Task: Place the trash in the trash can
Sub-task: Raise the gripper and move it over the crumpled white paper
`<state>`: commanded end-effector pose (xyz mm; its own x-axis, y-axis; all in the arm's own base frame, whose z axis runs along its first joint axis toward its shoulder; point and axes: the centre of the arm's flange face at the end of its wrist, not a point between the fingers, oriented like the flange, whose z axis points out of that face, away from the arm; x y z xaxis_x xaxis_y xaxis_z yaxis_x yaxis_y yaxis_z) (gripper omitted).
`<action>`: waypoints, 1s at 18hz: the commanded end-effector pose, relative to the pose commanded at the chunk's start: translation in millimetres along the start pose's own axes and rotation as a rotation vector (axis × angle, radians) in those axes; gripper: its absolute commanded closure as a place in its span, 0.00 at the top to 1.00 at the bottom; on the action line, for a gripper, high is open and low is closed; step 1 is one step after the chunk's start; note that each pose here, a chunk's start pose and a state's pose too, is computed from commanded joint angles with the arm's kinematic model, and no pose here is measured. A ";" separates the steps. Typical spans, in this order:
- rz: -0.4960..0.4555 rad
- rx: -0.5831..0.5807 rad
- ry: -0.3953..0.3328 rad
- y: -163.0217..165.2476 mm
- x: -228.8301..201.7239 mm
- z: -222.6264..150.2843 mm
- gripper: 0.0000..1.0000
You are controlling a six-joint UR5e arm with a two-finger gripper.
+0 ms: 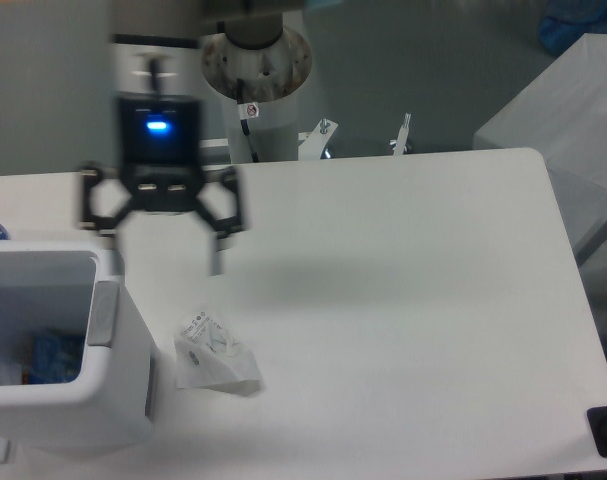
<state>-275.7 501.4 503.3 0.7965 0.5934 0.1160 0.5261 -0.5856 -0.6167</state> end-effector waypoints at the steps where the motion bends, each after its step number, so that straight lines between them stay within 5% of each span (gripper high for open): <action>1: -0.009 -0.023 -0.007 8.9 -8.2 9.0 1.00; 5: 0.042 -0.124 -0.016 45.9 -30.7 46.4 1.00; 12: -0.099 -0.330 -0.016 89.8 -55.6 158.3 1.00; 18: -0.120 -0.413 -0.010 104.8 -51.7 211.5 1.00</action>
<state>-324.8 526.1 268.0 0.7208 0.6747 0.1588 0.6914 -0.6832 -0.2351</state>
